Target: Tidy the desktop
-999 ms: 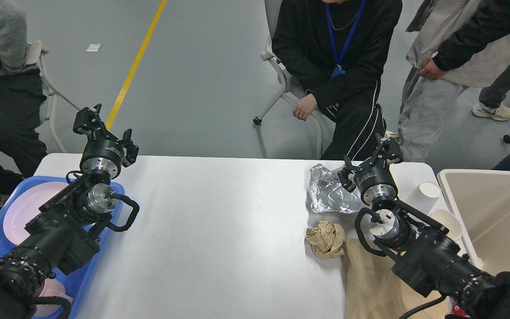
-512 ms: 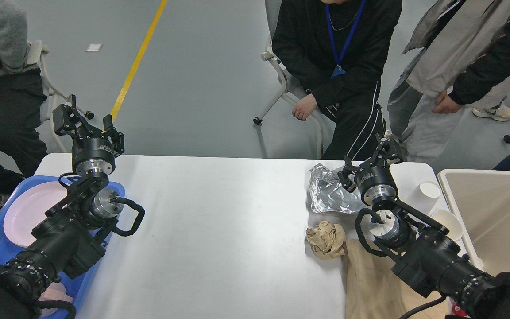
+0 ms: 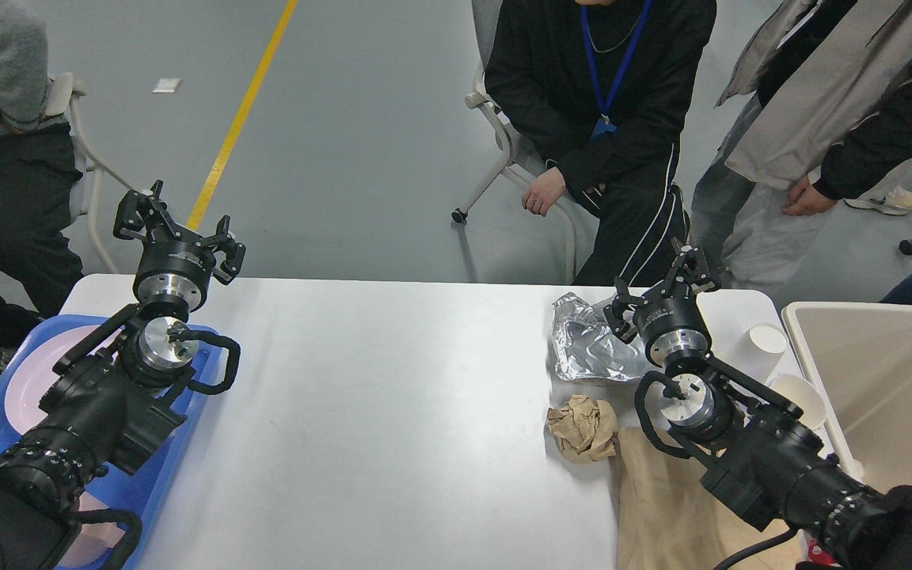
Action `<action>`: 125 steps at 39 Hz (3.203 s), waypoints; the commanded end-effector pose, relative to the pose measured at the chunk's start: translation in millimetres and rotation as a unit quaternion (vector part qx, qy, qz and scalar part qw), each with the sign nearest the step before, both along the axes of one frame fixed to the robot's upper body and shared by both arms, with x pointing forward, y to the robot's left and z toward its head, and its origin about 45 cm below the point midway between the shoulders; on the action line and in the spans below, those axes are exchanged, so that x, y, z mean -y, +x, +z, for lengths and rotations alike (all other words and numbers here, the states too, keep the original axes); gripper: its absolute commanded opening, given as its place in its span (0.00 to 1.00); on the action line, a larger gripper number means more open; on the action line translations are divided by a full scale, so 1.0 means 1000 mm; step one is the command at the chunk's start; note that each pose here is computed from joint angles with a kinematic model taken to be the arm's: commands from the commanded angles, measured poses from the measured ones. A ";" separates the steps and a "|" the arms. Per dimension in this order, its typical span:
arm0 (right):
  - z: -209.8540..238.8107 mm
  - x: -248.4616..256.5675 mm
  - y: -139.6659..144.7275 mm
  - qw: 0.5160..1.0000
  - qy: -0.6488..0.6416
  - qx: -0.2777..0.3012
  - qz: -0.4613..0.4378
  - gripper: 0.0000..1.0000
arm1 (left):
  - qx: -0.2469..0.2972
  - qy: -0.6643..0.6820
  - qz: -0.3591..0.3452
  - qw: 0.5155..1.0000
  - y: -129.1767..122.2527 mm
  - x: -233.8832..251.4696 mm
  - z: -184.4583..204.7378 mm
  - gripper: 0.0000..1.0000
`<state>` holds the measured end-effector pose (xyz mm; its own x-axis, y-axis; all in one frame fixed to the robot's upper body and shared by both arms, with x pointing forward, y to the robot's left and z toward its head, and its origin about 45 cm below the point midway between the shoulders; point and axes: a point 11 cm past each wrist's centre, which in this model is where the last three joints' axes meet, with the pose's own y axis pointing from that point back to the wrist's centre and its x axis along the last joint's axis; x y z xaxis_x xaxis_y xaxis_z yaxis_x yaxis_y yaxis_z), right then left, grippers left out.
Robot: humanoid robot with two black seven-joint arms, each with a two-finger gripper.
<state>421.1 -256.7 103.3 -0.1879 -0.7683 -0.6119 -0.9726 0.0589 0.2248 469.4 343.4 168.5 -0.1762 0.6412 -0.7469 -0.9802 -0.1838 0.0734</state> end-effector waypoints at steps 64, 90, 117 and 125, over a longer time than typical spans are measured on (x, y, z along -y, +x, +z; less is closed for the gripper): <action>-0.001 0.000 -0.001 1.000 0.000 -0.001 0.000 1.00 | 0.024 -0.093 -0.145 0.985 -0.024 0.036 -0.032 0.99; -0.001 0.001 -0.001 1.000 -0.001 -0.001 -0.001 1.00 | 0.029 -0.097 -0.145 0.984 -0.025 0.036 -0.031 0.99; -0.001 0.000 -0.001 1.000 0.000 -0.001 0.000 1.00 | 0.078 -0.125 -0.170 0.974 -0.052 0.036 -0.047 0.99; -0.001 0.000 -0.001 1.000 0.000 -0.001 -0.001 1.00 | 0.077 -0.127 -0.168 0.974 -0.053 0.037 -0.048 0.99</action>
<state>420.6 -256.8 102.6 -0.1894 -0.7678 -0.6120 -0.9722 0.0594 0.2264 417.0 307.1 121.3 0.1385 0.4308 -0.8918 -0.9851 0.1527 -0.0792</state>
